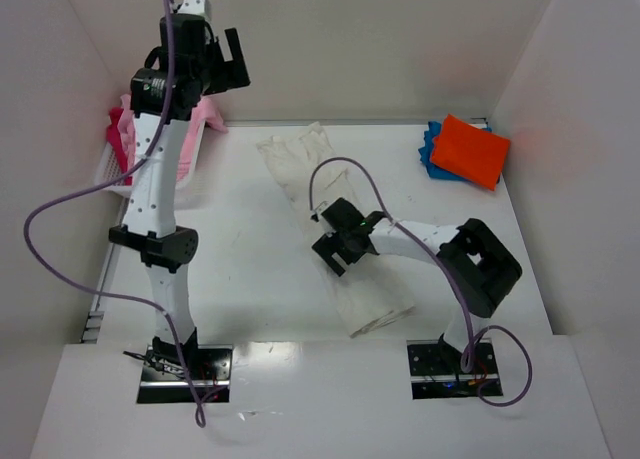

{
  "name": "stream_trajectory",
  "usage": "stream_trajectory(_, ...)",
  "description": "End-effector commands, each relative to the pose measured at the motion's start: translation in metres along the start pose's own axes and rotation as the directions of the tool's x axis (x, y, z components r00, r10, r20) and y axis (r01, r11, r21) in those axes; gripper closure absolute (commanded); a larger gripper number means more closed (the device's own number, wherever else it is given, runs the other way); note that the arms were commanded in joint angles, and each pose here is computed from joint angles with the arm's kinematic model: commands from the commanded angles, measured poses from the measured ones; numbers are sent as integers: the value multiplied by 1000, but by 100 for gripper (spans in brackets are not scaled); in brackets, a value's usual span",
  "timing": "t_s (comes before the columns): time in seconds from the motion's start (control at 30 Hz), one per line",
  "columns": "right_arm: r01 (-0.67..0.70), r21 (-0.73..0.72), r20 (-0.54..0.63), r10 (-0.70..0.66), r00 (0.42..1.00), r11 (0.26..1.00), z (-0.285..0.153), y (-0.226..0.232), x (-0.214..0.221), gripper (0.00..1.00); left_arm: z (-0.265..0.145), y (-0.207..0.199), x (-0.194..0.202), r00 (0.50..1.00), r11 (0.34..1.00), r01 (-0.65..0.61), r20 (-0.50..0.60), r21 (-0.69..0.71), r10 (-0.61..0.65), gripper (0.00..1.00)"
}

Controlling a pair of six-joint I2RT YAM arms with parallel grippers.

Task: Fold and stack the t-shirts
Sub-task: Rotate the tshirt 90 degrees

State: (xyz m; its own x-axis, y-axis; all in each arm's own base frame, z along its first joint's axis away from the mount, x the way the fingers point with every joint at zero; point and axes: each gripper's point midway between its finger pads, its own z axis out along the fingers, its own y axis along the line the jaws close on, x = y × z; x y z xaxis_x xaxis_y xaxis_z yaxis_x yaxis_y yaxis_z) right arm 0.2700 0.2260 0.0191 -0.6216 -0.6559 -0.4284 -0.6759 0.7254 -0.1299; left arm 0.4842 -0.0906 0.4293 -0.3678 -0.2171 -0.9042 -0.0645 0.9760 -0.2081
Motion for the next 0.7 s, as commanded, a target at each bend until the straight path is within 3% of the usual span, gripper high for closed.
stream_trajectory(0.0, 114, 3, -47, -114, 992, 993, 10, 38, 7, 0, -119, 8, -66, 973, 999, 0, 229, 51, -12, 1)
stream_trajectory(0.2, 114, 0, -55, -114, 992, 993, 15, 63, -6, 0, -166, 20, -66, 961, 998, 10, 277, 56, -25, 1)
stream_trajectory(0.27, 106, 12, -17, -106, 994, 994, 12, 71, -23, 0, -162, 20, -50, 969, 998, 12, 244, 68, -28, 1)
stream_trajectory(0.3, 90, 12, -5, -90, 996, 996, 10, 72, -29, 0, -178, 21, -58, 955, 996, 19, 294, 86, -44, 1)
stream_trajectory(0.43, 8, -34, 128, -4, 992, 999, -1, 84, -75, 0, -181, 22, -41, 960, 994, 19, 275, 107, -48, 1)
stream_trajectory(0.67, 25, -58, 207, -13, 978, 998, 8, 94, -138, 0, -174, 20, -10, 977, 990, 12, 209, 139, -42, 1)
